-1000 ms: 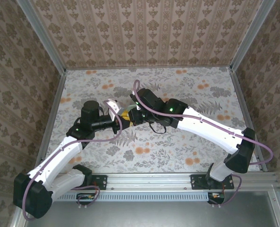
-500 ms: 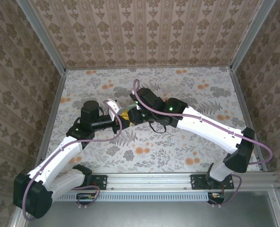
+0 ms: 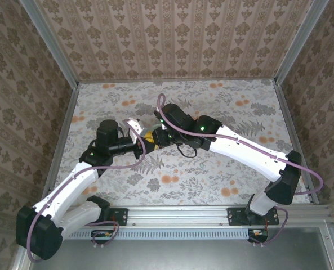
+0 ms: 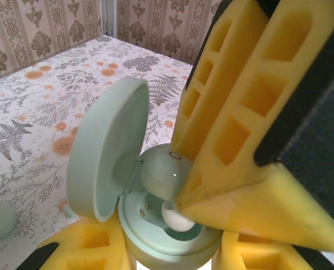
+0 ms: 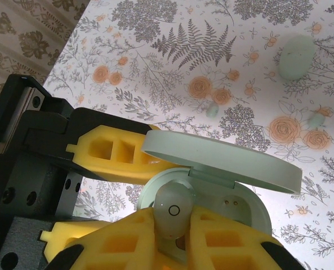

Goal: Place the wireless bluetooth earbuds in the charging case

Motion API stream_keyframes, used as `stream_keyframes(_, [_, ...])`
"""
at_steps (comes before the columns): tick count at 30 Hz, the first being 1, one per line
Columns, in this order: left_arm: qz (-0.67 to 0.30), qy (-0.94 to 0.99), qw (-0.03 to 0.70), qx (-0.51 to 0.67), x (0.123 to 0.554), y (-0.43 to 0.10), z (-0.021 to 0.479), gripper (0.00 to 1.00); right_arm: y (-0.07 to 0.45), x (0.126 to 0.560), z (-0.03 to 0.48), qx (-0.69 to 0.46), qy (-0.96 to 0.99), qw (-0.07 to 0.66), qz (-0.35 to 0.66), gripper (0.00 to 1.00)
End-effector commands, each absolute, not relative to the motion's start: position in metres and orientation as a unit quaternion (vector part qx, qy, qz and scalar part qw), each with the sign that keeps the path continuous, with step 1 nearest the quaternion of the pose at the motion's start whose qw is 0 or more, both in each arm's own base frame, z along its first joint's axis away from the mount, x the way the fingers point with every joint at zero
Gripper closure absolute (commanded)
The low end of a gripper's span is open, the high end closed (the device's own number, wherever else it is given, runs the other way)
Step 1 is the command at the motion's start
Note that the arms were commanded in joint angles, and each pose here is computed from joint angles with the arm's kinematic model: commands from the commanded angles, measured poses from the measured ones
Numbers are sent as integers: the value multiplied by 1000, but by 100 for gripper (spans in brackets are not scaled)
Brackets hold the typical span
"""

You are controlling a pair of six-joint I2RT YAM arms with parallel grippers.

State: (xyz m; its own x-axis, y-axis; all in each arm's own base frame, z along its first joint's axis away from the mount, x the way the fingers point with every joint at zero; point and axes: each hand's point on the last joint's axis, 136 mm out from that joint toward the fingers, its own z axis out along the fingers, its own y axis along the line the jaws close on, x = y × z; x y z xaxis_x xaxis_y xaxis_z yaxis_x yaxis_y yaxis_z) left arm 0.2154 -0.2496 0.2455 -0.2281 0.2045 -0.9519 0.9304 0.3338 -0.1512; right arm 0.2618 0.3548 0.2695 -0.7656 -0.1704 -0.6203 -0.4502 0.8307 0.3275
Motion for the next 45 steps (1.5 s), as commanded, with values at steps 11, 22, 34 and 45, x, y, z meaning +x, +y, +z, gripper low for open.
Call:
stream_keyframes(11, [-397,640,487,442,209,-252,263,98,349,261,277,-174,909,295,240,68])
stream_keyframes(22, [-395,642,487,441,210,-252,262,98,336,260,308,-124,894,305,304,65])
stream_keyframes(34, [-401,659,478,420,216,-251,257,99,262,249,305,-65,905,305,289,64])
stream_keyframes(45, [-403,679,463,403,220,-249,246,99,188,227,177,9,971,182,156,64])
